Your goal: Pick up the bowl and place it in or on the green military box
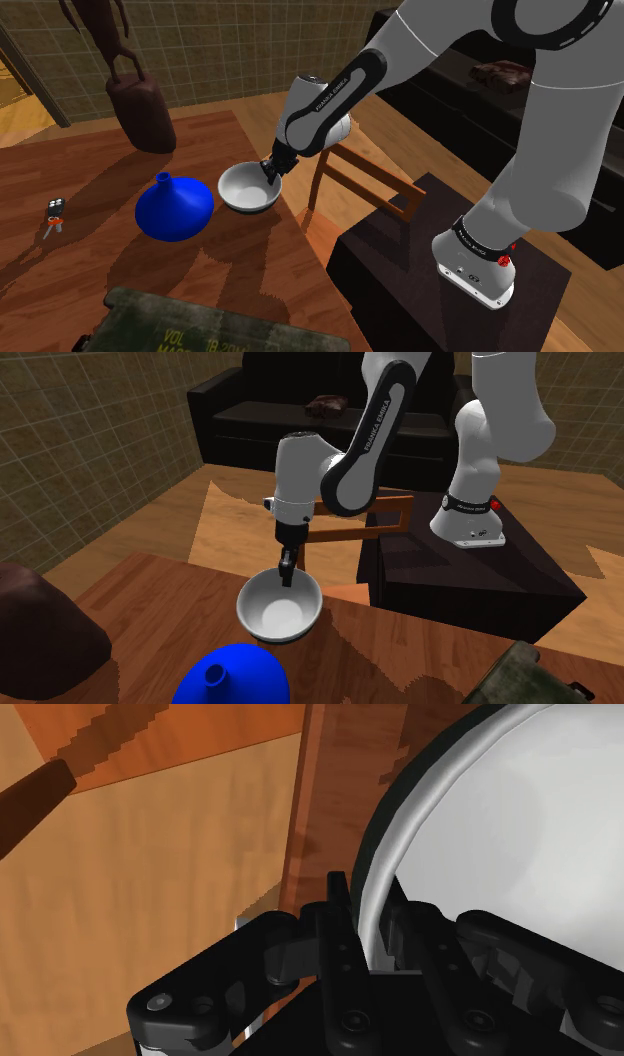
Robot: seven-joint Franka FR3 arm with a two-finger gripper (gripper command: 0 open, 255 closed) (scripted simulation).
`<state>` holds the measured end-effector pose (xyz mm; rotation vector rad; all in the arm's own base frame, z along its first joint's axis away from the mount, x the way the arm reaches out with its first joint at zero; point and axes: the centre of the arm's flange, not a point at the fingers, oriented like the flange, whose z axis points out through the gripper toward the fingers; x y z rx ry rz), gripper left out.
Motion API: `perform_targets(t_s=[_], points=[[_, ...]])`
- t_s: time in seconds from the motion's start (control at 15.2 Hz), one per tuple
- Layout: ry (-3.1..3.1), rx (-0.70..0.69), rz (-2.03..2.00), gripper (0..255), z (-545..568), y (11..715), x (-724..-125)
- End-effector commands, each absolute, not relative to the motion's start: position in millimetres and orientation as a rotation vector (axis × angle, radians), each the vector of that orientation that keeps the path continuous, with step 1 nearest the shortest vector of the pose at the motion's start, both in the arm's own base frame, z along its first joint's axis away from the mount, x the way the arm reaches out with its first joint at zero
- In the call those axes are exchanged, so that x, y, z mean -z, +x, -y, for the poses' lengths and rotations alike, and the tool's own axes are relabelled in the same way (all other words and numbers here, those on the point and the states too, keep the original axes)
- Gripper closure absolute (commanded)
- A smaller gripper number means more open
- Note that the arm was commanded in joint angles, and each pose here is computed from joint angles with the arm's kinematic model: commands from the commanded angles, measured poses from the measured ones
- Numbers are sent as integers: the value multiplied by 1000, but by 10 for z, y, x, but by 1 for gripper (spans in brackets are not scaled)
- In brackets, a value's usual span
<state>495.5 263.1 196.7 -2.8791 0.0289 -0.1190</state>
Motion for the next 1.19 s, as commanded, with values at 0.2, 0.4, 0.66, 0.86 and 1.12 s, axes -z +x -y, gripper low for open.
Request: perform_targets(t_s=[0.2, 0.4, 0.66, 0.86, 1.12], points=[[-2879, 118, -28, 255, -2633, 4951, -2175], [-2879, 118, -28, 255, -2633, 4951, -2333], [-2879, 118, -28, 255, -2633, 4951, -2545], [-2879, 118, -28, 255, -2633, 4951, -2703], [-2879, 118, -28, 255, -2633, 4951, -2914]])
